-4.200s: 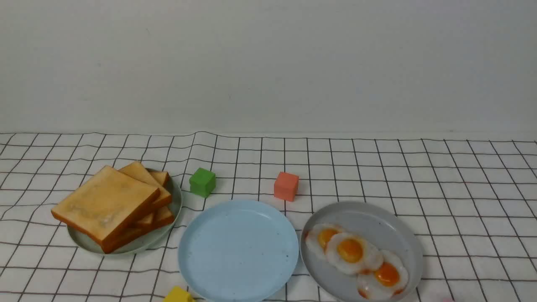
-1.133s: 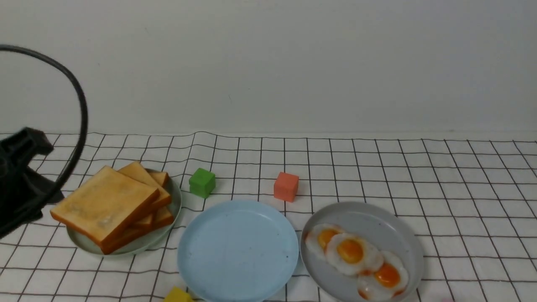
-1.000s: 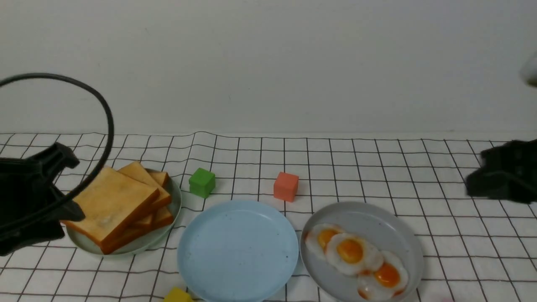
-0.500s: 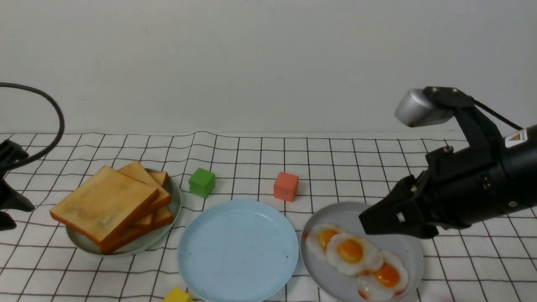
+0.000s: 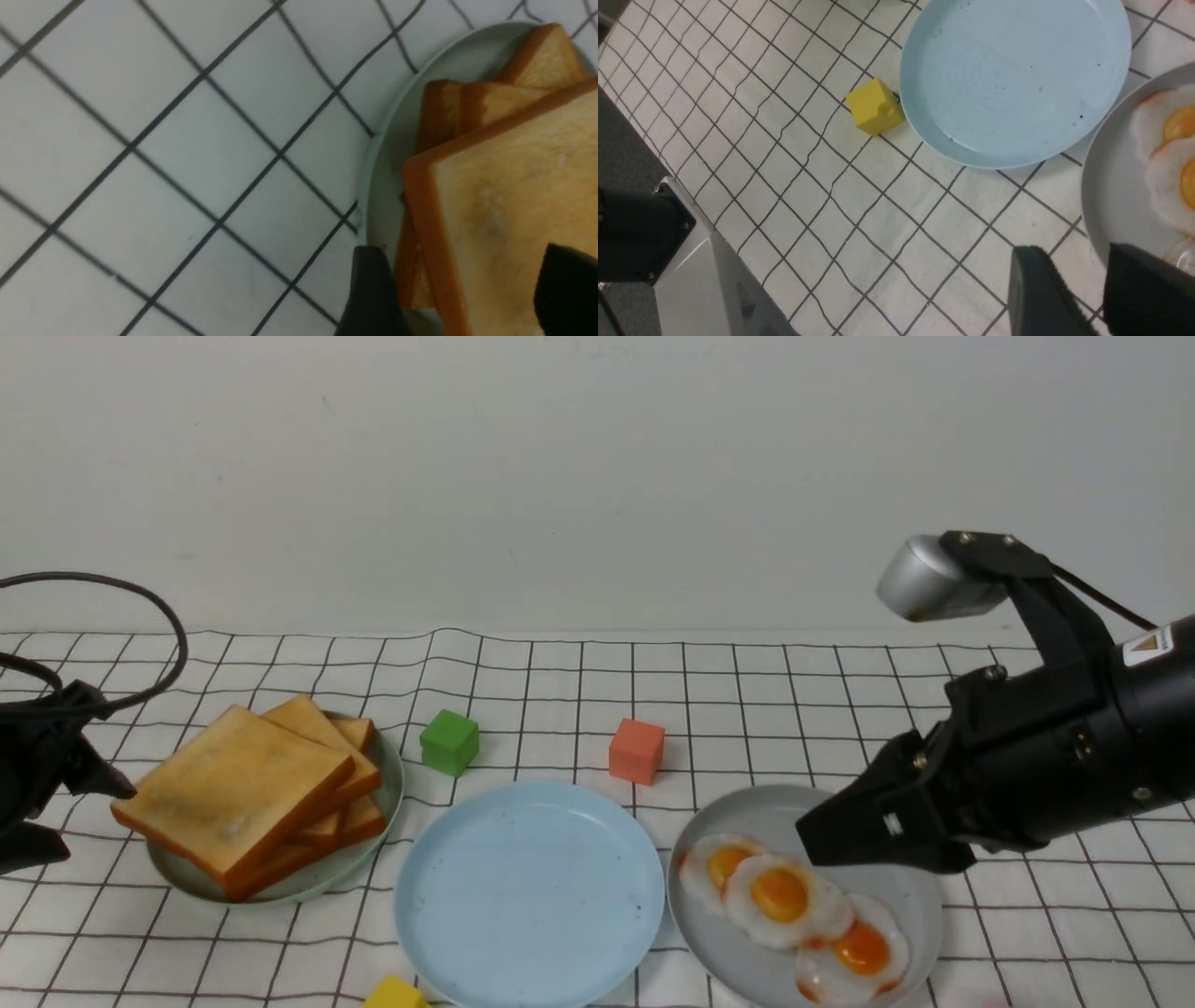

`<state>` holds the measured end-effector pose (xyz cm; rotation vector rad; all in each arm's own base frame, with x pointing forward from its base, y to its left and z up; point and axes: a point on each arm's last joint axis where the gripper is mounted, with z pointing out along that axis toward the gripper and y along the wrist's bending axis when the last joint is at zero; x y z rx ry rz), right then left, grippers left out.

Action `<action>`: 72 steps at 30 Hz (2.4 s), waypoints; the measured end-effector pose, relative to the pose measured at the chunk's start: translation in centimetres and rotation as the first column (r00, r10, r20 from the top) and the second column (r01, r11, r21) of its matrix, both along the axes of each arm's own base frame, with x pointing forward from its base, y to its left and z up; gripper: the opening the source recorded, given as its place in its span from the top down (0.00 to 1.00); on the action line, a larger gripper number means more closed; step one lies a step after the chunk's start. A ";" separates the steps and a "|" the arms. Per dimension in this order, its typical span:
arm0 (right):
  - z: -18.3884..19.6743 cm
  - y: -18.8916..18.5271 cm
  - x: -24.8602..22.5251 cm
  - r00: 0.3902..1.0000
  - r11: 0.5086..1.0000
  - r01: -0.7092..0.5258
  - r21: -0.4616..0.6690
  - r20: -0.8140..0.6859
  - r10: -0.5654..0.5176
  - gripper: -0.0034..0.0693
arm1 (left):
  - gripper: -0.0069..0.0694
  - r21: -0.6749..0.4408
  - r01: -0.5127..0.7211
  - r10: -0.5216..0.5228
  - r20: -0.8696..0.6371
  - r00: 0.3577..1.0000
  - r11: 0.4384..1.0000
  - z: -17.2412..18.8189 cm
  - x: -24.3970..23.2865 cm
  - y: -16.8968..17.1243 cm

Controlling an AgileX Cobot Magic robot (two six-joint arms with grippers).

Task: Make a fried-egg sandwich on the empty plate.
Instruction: Use the left arm to grab a slice of bread, then use the left arm to put a slice of bread into the empty plate in the middle

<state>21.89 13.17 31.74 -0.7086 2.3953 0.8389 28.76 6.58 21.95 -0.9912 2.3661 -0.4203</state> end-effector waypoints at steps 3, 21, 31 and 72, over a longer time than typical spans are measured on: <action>0.0 0.0 -0.1 1.000 1.000 -0.006 -0.001 -0.006 0.006 0.62 | 0.30 0.003 0.029 -0.029 0.038 0.999 1.000 -0.2 0.5 -0.1; -0.1 0.0 -0.5 0.998 0.999 -0.039 -0.007 -0.043 0.039 0.62 | 0.30 -0.025 -0.013 0.014 0.037 0.999 1.000 -3.6 2.5 0.6; -0.2 0.1 -0.9 0.994 0.997 -0.072 -0.012 -0.077 0.071 0.62 | 0.62 -0.037 -0.015 0.018 0.083 0.996 0.999 -3.7 3.0 0.6; -0.2 0.1 -0.7 0.990 0.990 -0.139 -0.038 0.028 0.140 0.62 | 0.87 0.013 0.849 -0.827 0.238 0.510 0.528 -4.0 4.9 -15.0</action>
